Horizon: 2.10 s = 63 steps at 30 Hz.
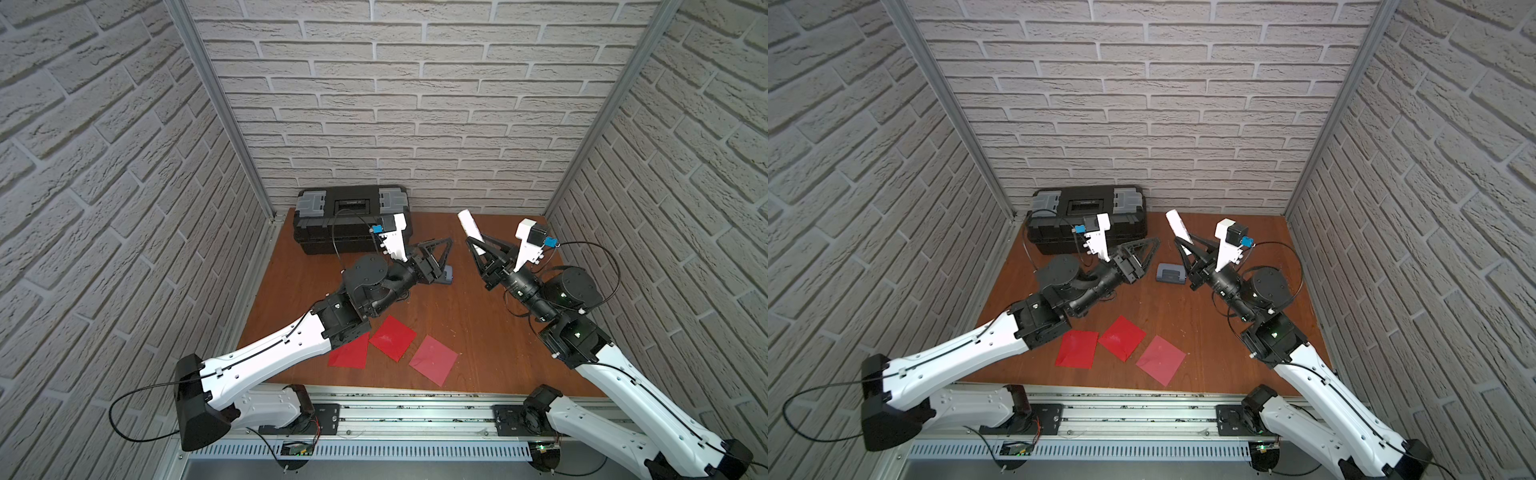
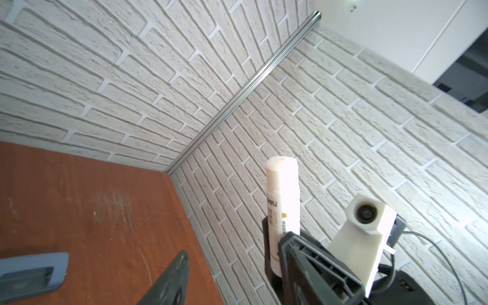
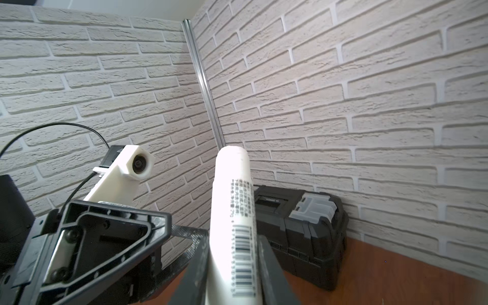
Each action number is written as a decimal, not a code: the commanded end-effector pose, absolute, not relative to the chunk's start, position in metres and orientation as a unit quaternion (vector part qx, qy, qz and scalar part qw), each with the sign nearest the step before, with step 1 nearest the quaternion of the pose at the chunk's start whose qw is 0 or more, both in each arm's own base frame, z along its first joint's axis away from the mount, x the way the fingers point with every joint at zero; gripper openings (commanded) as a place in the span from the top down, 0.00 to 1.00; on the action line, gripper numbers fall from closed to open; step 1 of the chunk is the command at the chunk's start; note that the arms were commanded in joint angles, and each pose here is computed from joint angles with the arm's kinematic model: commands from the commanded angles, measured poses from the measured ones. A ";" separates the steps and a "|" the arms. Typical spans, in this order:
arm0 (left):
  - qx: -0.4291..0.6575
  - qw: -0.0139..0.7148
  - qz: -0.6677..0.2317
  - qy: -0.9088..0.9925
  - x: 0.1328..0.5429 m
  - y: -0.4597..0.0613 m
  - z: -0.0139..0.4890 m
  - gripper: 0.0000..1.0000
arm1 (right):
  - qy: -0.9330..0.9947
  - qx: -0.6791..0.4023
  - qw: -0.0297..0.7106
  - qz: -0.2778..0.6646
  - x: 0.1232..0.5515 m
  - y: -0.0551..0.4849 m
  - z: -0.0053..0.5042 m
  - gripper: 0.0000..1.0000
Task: Seal the envelope with a glue stick
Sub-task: Screw the glue stick.
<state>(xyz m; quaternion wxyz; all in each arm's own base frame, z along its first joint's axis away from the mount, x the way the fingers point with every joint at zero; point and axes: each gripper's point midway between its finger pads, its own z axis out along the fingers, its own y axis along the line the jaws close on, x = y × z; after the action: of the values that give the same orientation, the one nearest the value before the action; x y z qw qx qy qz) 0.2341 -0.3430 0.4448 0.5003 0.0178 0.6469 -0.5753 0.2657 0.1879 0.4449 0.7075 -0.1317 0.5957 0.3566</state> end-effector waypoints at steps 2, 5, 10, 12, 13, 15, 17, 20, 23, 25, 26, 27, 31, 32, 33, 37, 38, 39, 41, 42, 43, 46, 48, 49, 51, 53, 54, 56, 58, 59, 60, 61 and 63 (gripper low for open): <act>0.063 0.520 -0.623 0.581 0.208 -0.352 0.484 0.44 | 0.518 -0.159 0.753 0.373 0.249 0.194 0.486 0.97; 0.062 0.519 -0.622 0.583 0.209 -0.356 0.482 0.42 | 0.514 -0.165 0.752 0.378 0.247 0.199 0.486 0.97; 0.049 0.525 -0.622 0.579 0.213 -0.354 0.482 0.39 | 0.512 -0.180 0.748 0.382 0.244 0.207 0.485 0.97; 0.048 0.528 -0.624 0.574 0.212 -0.352 0.485 0.39 | 0.512 -0.187 0.746 0.382 0.242 0.210 0.484 0.97; 0.050 0.530 -0.625 0.571 0.211 -0.352 0.487 0.39 | 0.515 -0.189 0.744 0.381 0.243 0.211 0.482 0.97; 0.049 0.536 -0.622 0.568 0.211 -0.348 0.491 0.39 | 0.516 -0.194 0.742 0.381 0.241 0.213 0.480 0.97; 0.049 0.542 -0.617 0.569 0.211 -0.345 0.493 0.38 | 0.514 -0.199 0.742 0.382 0.240 0.215 0.480 0.97; 0.052 0.545 -0.615 0.567 0.211 -0.345 0.496 0.38 | 0.514 -0.206 0.738 0.385 0.238 0.219 0.478 0.97; 0.056 0.545 -0.614 0.568 0.212 -0.348 0.498 0.40 | 0.514 -0.212 0.736 0.386 0.237 0.221 0.477 0.97; 0.054 0.548 -0.612 0.568 0.214 -0.346 0.498 0.40 | 0.516 -0.215 0.734 0.386 0.236 0.222 0.476 0.97; 0.054 0.551 -0.611 0.567 0.214 -0.345 0.499 0.40 | 0.518 -0.215 0.733 0.385 0.236 0.222 0.475 0.97; 0.053 0.554 -0.608 0.566 0.214 -0.343 0.501 0.39 | 0.519 -0.216 0.733 0.384 0.236 0.222 0.475 0.97; 0.049 0.561 -0.598 0.570 0.217 -0.337 0.502 0.40 | 0.516 -0.220 0.735 0.382 0.233 0.222 0.475 0.97; 0.049 0.562 -0.598 0.570 0.218 -0.337 0.502 0.40 | 0.516 -0.222 0.734 0.383 0.233 0.222 0.475 0.97; 0.050 0.561 -0.598 0.571 0.218 -0.338 0.502 0.41 | 0.515 -0.225 0.733 0.383 0.232 0.223 0.475 0.97; 0.050 0.557 -0.600 0.572 0.219 -0.340 0.502 0.44 | 0.513 -0.235 0.730 0.386 0.230 0.228 0.474 0.97; 0.050 0.557 -0.600 0.572 0.220 -0.339 0.502 0.46 | 0.514 -0.236 0.729 0.386 0.231 0.228 0.473 0.97; 0.049 0.557 -0.599 0.573 0.220 -0.338 0.502 0.47 | 0.514 -0.236 0.729 0.386 0.231 0.228 0.472 0.97; 0.047 0.560 -0.599 0.571 0.220 -0.335 0.504 0.48 | 0.513 -0.239 0.728 0.387 0.230 0.229 0.472 0.97; 0.048 0.561 -0.599 0.570 0.220 -0.334 0.505 0.48 | 0.513 -0.241 0.727 0.388 0.229 0.230 0.471 0.97; 0.050 0.561 -0.600 0.568 0.219 -0.334 0.506 0.49 | 0.513 -0.241 0.727 0.388 0.229 0.230 0.471 0.97; 0.054 0.559 -0.601 0.569 0.218 -0.335 0.507 0.55 | 0.514 -0.240 0.727 0.386 0.230 0.230 0.471 0.97; 0.055 0.557 -0.604 0.567 0.217 -0.336 0.506 0.59 | 0.513 -0.241 0.728 0.386 0.229 0.230 0.472 0.97; 0.055 0.557 -0.605 0.566 0.217 -0.336 0.506 0.62 | 0.513 -0.241 0.728 0.387 0.229 0.231 0.472 0.97; 0.058 0.555 -0.607 0.566 0.216 -0.337 0.506 0.68 | 0.514 -0.240 0.727 0.386 0.229 0.231 0.473 0.97; 0.060 0.556 -0.608 0.564 0.215 -0.337 0.506 0.77 | 0.515 -0.240 0.727 0.386 0.229 0.230 0.473 0.97; 0.057 0.557 -0.607 0.564 0.216 -0.336 0.506 0.84 | 0.518 -0.237 0.726 0.385 0.230 0.230 0.472 0.97; 0.051 0.563 -0.606 0.559 0.216 -0.331 0.507 0.86 | 0.524 -0.232 0.722 0.388 0.230 0.229 0.471 0.95; 0.047 0.571 -0.604 0.554 0.215 -0.324 0.509 0.86 | 0.533 -0.227 0.713 0.395 0.230 0.228 0.469 0.82; 0.044 0.576 -0.603 0.550 0.215 -0.319 0.512 0.87 | 0.538 -0.223 0.706 0.403 0.228 0.228 0.468 0.75; 0.044 0.580 -0.602 0.548 0.214 -0.316 0.512 0.88 | 0.542 -0.218 0.699 0.412 0.227 0.228 0.467 0.68; 0.044 0.582 -0.602 0.545 0.213 -0.314 0.514 0.88 | 0.545 -0.210 0.694 0.421 0.226 0.227 0.466 0.62; 0.043 0.586 -0.604 0.538 0.210 -0.309 0.518 0.90 | 0.555 -0.178 0.677 0.449 0.226 0.223 0.465 0.48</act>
<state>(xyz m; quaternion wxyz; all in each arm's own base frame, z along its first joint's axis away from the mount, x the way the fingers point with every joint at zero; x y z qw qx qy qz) 0.2173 -0.3362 0.4828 0.5476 0.0588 0.5904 -0.5901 0.2356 0.2325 0.4481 0.6849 -0.2173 0.5633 0.4079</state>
